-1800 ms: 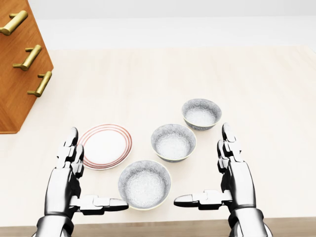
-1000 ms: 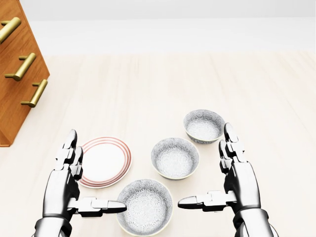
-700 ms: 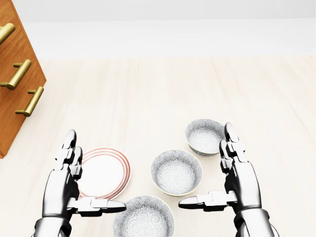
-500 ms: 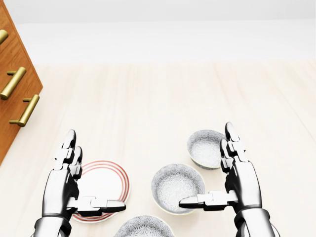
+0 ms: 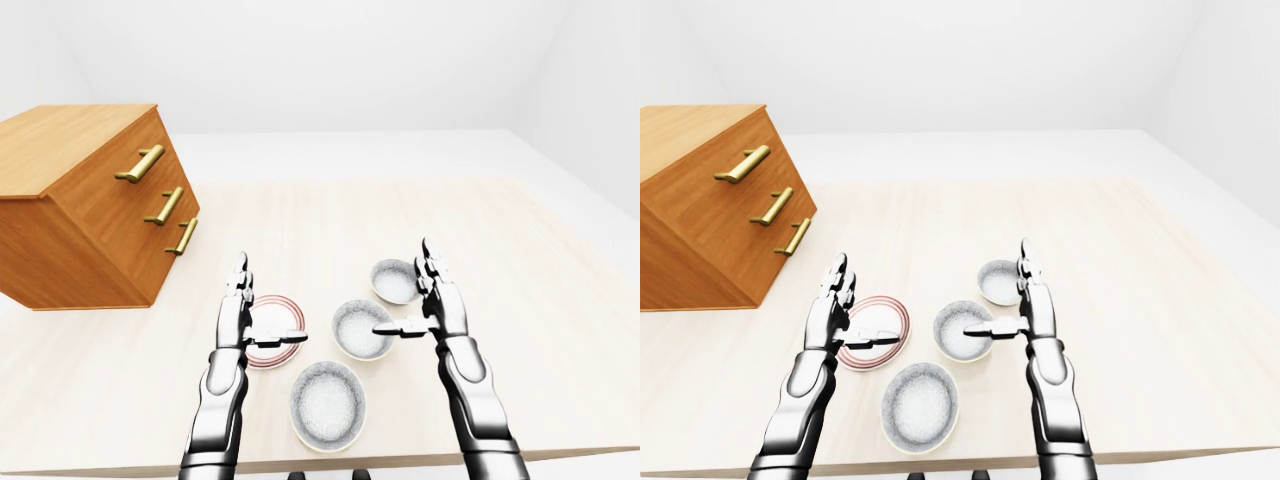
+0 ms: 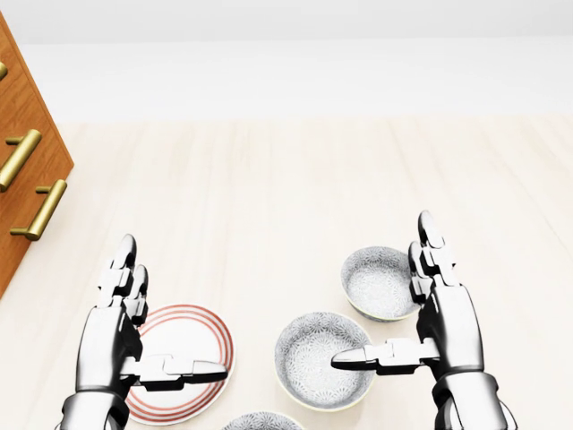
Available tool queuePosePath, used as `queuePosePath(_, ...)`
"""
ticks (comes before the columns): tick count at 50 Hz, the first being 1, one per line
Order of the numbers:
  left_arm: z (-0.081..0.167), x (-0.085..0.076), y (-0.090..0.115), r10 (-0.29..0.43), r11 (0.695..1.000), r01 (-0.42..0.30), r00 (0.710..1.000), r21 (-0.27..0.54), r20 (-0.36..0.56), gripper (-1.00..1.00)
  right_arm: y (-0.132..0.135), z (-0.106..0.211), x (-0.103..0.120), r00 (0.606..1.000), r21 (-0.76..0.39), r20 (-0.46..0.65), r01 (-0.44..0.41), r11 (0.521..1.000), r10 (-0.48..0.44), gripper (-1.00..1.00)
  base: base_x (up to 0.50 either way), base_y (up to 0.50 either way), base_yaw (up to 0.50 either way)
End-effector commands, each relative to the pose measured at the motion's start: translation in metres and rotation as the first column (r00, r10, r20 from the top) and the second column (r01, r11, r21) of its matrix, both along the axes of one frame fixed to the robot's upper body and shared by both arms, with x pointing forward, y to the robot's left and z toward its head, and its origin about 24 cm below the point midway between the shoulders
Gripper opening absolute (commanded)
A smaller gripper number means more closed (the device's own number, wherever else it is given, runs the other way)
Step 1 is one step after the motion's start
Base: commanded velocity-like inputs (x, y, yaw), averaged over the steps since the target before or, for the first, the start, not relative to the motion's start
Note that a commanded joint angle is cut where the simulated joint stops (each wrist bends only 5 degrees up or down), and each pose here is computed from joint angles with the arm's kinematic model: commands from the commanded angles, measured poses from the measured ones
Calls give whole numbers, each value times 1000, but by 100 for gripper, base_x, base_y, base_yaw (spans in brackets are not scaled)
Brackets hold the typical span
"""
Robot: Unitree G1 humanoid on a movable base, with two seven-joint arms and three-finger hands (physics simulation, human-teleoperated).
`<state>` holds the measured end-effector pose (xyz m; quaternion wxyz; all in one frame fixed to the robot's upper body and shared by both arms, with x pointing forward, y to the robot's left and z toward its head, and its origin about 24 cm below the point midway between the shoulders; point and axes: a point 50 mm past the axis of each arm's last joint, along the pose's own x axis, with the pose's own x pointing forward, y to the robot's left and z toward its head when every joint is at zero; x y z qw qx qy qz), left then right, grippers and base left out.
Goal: Stack the bowl at the front on the bowl in the middle.
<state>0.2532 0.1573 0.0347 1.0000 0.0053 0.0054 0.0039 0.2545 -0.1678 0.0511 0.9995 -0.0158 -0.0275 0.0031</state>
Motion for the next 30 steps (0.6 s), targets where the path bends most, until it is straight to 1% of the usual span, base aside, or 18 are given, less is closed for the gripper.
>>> queuePosePath(1, -2, 2, 2, 12, 1000, -12, 1000, -4, -9, 100, -14, 19, 5, 996, -97, 87, 45, 994, -37, 100, 0, 0, 0)
queuePosePath(2, -2, 2, 2, 13, 1000, -13, 1000, -4, -9, 100, -14, 20, 5, 995, -100, 89, 46, 994, -37, 100, 0, 0, 0)
queuePosePath(3, -3, 3, 3, 14, 1000, -14, 1000, -4, -9, 100, -18, 36, 3, 990, -141, 138, 59, 988, -40, 100, 0, 0, 0)
queuePosePath(5, -4, 3, 4, 16, 1000, -17, 1000, -5, -9, 100, -21, 48, 2, 986, -154, 163, 65, 986, -40, 100, 0, 0, 0)
queuePosePath(8, -2, 3, 4, 18, 1000, -18, 1000, -6, -9, 100, -26, 63, 1, 982, -170, 186, 72, 983, -40, 100, 0, 0, 0)
queuePosePath(11, -2, 4, 5, 19, 1000, -19, 1000, -8, -10, 100, -32, 68, 1, 979, -200, 198, 79, 977, -39, 100, 0, 0, 0)
queuePosePath(14, -2, 4, 5, 22, 1000, -22, 1000, -8, -11, 100, -45, 75, 2, 976, -271, 215, 96, 958, -37, 100, 0, 0, 0)
queuePosePath(16, -3, 4, 5, 23, 1000, -23, 1000, -8, -12, 100, -54, 82, 5, 972, -333, 233, 122, 935, -44, 100, 0, 0, 0)
queuePosePath(18, -3, 4, 5, 24, 1000, -24, 1000, -8, -14, 100, -58, 84, 6, 971, -370, 236, 123, 921, -35, 100, 0, 0, 0)
queuePosePath(22, -2, 4, 6, 28, 1000, -28, 999, -10, -16, 100, -65, 88, 6, 964, -491, 266, 143, 859, -8, 100, 0, 0, 0)
queuePosePath(23, -1, 4, 5, 28, 1000, -28, 999, -11, -17, 100, -66, 85, 5, 966, -530, 258, 137, 837, 5, 100, 0, 0, 0)
queuePosePath(25, -2, 4, 6, 29, 1000, -29, 999, -11, -17, 100, -70, 77, 6, 977, -578, 212, 138, 804, -15, 100, 0, 0, 0)
queuePosePath(26, -2, 4, 6, 29, 1000, -29, 999, -12, -17, 100, -72, 72, 6, 981, -591, 193, 136, 795, -25, 100, 0, 0, 0)
queuePosePath(27, -1, 4, 6, 30, 999, -30, 999, -12, -17, 100, -76, 65, 7, 986, -633, 160, 141, 762, -50, 100, 0, 0, 0)
queuePosePath(30, -2, 5, 6, 31, 999, -31, 999, -14, -18, 100, -87, 52, 8, 986, -754, 113, 166, 636, -123, 100, 0, 0, 0)
